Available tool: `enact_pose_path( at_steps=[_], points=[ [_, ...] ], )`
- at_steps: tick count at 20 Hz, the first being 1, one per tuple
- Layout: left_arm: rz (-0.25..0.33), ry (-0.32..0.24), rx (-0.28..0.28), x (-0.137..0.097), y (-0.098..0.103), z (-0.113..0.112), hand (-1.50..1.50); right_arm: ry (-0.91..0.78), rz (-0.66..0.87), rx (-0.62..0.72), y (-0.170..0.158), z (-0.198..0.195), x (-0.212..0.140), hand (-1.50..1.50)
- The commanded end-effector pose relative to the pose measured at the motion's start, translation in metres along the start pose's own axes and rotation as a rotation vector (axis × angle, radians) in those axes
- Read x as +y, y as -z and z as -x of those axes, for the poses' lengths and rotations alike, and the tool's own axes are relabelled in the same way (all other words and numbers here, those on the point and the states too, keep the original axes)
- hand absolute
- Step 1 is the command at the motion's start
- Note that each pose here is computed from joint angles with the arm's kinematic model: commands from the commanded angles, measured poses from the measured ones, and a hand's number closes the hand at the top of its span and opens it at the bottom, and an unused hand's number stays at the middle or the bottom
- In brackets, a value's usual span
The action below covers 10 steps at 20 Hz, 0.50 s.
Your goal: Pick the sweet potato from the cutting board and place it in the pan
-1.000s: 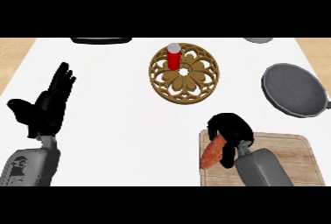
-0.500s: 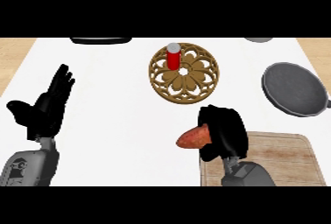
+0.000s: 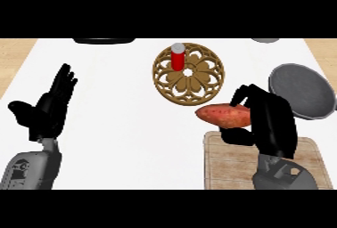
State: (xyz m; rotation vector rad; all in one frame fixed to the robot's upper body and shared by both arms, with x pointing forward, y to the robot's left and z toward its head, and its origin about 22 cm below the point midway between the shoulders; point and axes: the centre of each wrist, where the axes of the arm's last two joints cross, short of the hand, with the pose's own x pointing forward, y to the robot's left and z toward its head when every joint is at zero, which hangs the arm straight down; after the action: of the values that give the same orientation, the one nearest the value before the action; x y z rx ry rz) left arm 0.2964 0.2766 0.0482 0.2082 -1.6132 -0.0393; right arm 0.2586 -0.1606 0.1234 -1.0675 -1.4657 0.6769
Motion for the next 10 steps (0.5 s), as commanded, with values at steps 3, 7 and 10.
enact_pose_path(
  at_steps=[3,7,10],
  points=[
    [-0.012,0.010,-0.003,0.005,0.004,0.006,0.00,0.217,0.122,0.066,0.024,0.039,-0.050,1.50],
    [0.011,0.007,-0.005,-0.011,-0.005,-0.007,0.00,0.208,0.167,0.137,0.060,0.109,-0.034,1.50],
    [0.025,0.013,-0.008,-0.009,0.003,-0.015,0.00,0.114,0.181,0.163,0.089,0.135,-0.044,1.50]
  ],
)
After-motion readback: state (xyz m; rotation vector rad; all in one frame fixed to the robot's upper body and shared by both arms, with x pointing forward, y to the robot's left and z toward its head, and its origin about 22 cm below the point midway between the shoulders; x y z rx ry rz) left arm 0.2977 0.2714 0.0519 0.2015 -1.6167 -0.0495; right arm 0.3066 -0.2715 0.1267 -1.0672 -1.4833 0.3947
